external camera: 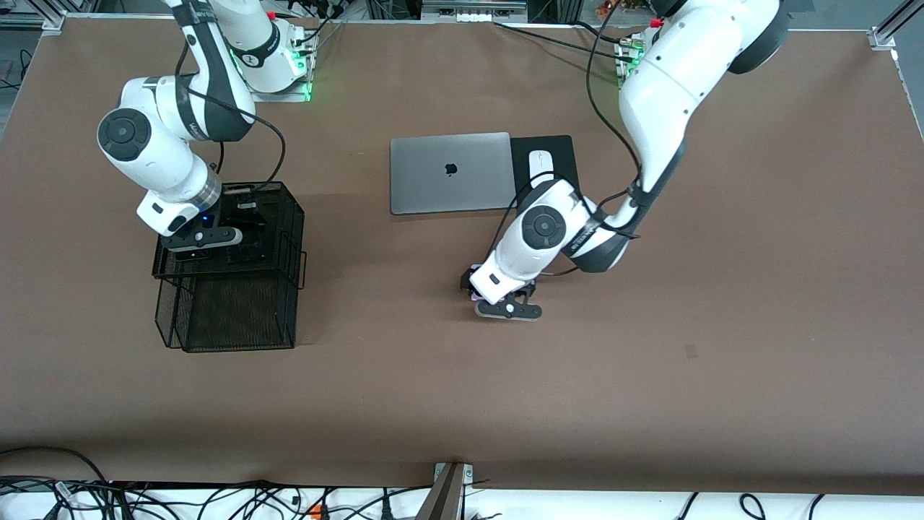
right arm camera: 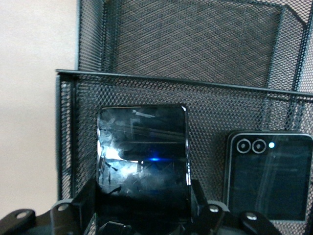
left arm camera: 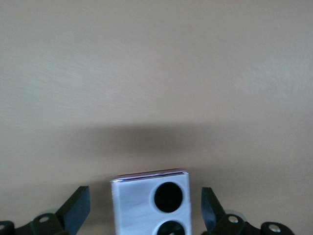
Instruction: Place phones with both arms
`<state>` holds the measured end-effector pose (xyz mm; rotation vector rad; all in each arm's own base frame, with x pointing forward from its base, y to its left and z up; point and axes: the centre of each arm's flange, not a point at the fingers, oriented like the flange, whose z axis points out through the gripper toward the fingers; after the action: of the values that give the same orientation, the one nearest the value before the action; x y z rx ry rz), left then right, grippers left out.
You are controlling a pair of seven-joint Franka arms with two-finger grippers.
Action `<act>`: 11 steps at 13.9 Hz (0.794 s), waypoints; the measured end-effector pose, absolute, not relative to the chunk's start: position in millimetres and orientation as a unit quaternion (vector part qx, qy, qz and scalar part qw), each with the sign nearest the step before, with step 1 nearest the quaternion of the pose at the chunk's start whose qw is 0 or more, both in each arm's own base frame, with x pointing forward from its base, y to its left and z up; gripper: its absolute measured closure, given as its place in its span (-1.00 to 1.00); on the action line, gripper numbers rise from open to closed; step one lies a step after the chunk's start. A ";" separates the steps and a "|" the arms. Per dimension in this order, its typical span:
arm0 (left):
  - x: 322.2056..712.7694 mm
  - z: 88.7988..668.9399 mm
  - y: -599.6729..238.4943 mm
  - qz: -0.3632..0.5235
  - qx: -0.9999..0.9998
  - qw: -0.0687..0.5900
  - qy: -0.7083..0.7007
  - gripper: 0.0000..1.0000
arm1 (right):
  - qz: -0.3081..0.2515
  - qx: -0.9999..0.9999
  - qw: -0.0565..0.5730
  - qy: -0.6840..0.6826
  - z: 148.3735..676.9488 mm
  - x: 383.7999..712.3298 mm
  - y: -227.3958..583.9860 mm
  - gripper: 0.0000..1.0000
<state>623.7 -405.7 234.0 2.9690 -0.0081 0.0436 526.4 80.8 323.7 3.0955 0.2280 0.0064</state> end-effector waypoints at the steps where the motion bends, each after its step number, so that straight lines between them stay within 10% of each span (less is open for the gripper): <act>1: 632.6 259.2 -386.8 0.006 0.998 0.068 0.007 -1.00 | 0.002 0.997 0.022 0.072 320.4 527.0 80.6 -0.58; 11: 646.7 499.3 -147.5 -0.027 0.999 -0.040 0.011 -1.00 | -0.044 0.997 0.019 0.060 379.8 551.0 92.7 -1.00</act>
<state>646.7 -147.5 499.3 3.2210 0.0361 -0.0875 551.0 92.7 379.8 3.0948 0.1852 -0.1360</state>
